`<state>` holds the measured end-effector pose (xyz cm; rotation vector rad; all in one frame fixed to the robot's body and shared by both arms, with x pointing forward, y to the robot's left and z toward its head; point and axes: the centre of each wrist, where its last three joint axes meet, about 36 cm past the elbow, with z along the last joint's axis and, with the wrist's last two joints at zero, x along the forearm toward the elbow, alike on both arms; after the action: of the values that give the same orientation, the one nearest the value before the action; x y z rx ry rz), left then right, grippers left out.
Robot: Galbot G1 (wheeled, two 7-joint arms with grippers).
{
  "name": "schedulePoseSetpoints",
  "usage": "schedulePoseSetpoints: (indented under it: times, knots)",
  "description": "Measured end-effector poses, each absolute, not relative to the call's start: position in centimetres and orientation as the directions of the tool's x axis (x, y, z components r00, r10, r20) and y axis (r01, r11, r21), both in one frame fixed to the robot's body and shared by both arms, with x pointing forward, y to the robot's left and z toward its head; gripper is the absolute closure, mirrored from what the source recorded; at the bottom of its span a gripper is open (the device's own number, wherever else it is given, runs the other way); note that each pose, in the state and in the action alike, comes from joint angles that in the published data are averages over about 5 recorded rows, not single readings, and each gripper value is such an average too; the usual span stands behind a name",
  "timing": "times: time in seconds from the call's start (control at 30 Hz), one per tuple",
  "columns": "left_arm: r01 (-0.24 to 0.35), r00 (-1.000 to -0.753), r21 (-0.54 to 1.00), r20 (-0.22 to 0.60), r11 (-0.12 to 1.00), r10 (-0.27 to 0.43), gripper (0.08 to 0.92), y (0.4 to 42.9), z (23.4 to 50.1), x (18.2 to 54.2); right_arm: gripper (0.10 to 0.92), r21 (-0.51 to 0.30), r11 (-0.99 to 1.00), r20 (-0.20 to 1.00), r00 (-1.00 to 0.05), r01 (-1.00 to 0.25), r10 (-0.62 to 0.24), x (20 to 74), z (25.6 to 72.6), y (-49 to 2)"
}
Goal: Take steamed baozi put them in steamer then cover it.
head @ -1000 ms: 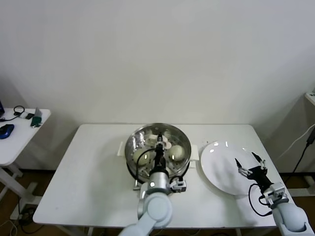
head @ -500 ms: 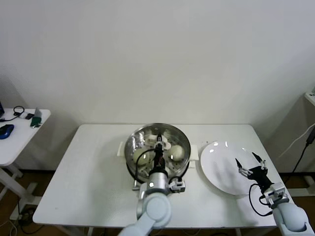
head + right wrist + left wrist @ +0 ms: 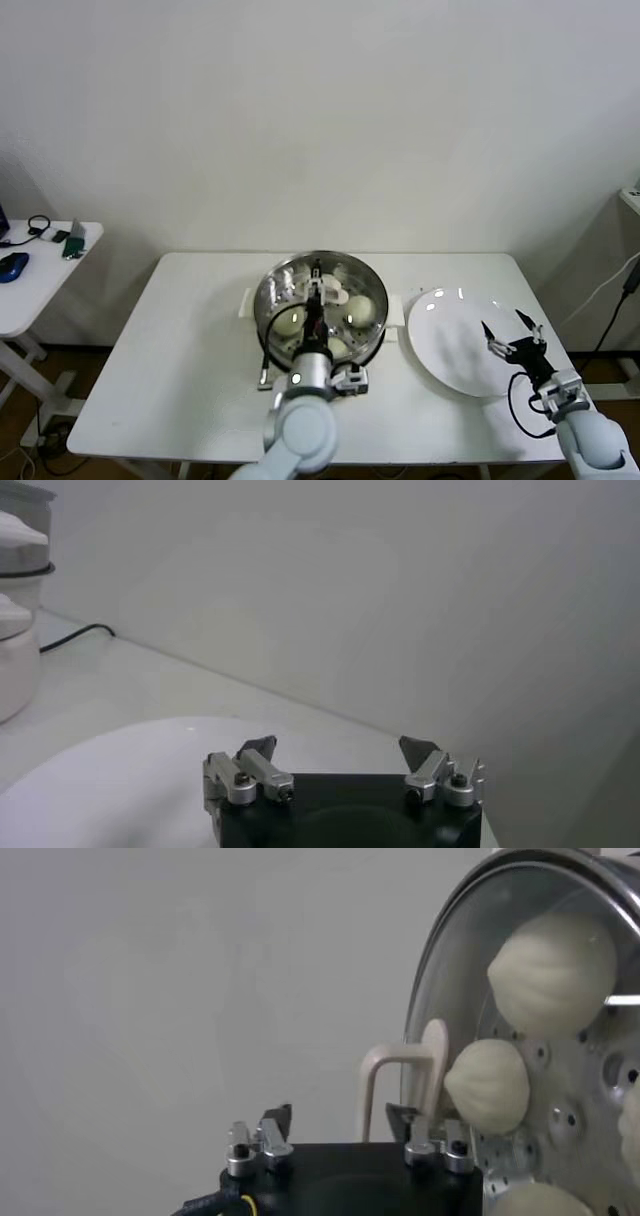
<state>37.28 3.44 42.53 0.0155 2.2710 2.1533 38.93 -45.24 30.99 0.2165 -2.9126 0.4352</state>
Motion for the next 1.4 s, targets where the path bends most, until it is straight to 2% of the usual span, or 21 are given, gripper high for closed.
schedulePoseSetpoints:
  times: [0.13,0.23,0.43,0.6,0.87,1.07,1.23,1.4]
  knots:
    - [-0.01,-1.0,0.998,-0.011,0.064,0.021,0.224,4.5,43.1,36.6,0.2,-0.275,0.946,0.209,-0.971,-0.174,-0.118,39.1,31.0,-45.1]
    - [-0.014,-1.0,0.997,-0.016,0.071,0.025,0.184,5.4,43.5,35.9,0.2,-0.277,0.944,0.21,-0.97,-0.177,-0.12,39.3,31.1,-45.0]
    - [-0.028,-0.999,0.995,-0.032,0.1,0.04,0.177,7.4,44.2,34.5,0.2,-0.282,0.942,0.208,-0.97,-0.182,-0.125,39.7,31.3,-44.8]
    - [-0.073,-0.995,0.986,-0.082,0.149,0.058,0.177,9.7,44.5,33.5,0.2,-0.286,0.94,0.204,-0.97,-0.185,-0.129,39.7,31.5,-44.7]
    - [-0.14,-0.984,0.924,-0.169,0.357,0.052,0.177,15.7,44.2,33.2,0.2,-0.28,0.942,0.194,-0.972,-0.185,-0.133,39.1,31.9,-44.3]
    - [-0.145,-0.985,0.811,-0.174,0.567,-0.003,0.177,21.4,42.4,33.3,0.2,-0.261,0.947,0.179,-0.974,-0.186,-0.142,38.5,32.5,-43.5]
    - [-0.167,-0.985,0.671,-0.151,0.723,-0.087,0.177,25.8,40.1,32.4,0.2,-0.235,0.955,0.163,-0.976,-0.184,-0.148,37.6,32.9,-42.6]
    - [-0.213,-0.977,0.526,-0.112,0.824,-0.181,0.177,29.3,37.7,31.0,0.2,-0.202,0.963,0.138,-0.979,-0.179,-0.153,36.7,33.3,-41.8]
